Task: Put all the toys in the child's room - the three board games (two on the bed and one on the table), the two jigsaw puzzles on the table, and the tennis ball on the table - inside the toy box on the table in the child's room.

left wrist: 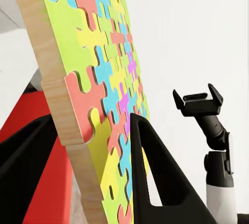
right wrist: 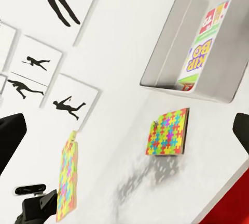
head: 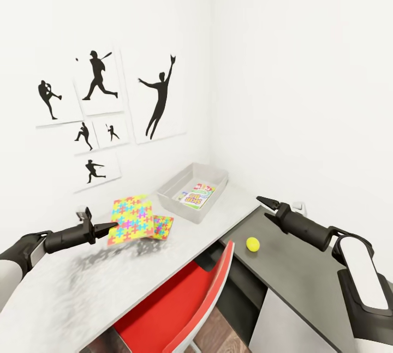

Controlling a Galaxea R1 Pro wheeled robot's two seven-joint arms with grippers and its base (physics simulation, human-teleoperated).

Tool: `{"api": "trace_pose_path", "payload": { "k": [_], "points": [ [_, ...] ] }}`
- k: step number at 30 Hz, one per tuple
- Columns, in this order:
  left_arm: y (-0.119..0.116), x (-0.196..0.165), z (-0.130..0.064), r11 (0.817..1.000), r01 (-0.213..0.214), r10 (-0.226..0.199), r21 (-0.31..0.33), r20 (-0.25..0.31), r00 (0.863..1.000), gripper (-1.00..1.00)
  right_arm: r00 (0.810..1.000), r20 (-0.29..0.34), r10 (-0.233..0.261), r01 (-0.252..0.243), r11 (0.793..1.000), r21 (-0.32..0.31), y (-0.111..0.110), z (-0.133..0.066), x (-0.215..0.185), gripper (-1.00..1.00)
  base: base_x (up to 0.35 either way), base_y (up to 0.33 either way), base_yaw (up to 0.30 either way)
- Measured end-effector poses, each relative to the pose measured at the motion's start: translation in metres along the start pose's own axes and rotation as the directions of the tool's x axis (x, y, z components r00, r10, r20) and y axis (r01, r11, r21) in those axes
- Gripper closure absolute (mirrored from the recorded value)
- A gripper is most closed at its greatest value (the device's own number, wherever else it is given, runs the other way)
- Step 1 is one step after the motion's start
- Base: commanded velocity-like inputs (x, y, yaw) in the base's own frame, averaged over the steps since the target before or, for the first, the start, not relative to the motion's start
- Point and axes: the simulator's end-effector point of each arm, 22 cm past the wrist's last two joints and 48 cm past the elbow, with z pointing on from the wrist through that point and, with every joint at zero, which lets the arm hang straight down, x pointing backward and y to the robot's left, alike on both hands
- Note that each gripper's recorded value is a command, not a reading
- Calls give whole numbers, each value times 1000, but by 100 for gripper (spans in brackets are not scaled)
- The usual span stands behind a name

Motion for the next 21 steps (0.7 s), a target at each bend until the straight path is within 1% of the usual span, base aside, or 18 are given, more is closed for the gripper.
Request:
{"api": "trace_pose_path", "payload": {
  "k": [4, 7, 9, 12, 14, 19, 20, 21],
  "points": [
    [-3, -1, -2, 1000, 10, -10, 0, 4, 1000, 100, 1000, -2, 0, 0, 1000, -3, 3, -2, 0, -100, 0, 0, 0],
    [-11, -8, -2, 999, 46, -46, 6, 9, 999, 100, 1000, -3, -1, 1, 1000, -5, 6, -3, 0, -100, 0, 0, 0],
    [-17, -13, -1, 998, 58, -58, 9, 8, 998, 100, 1000, -4, -1, 1, 1000, -5, 7, -3, 0, -100, 0, 0, 0],
    [-36, -28, 4, 999, 40, -40, 17, -6, 999, 100, 1000, -3, 1, -1, 1000, -2, 5, -5, 0, -100, 0, 0, 0],
    [-48, -35, 7, 999, 37, -37, 20, -14, 999, 100, 1000, -1, 1, -1, 1000, 0, 5, -6, -1, -100, 0, 0, 0],
    [-58, -40, 12, 998, 52, -51, 30, -24, 998, 100, 1000, 0, 2, -2, 1000, -1, 5, -6, -1, -100, 0, 0, 0],
    [-65, -43, 15, 999, 36, -35, 39, -25, 999, 100, 1000, -1, 2, -2, 1000, -1, 5, -6, -1, -100, 0, 0, 0],
    [-67, -44, 15, 999, 29, -28, 39, -27, 999, 100, 1000, -1, 2, -2, 1000, -1, 5, -6, -1, -100, 0, 0, 0]
  ]
}}
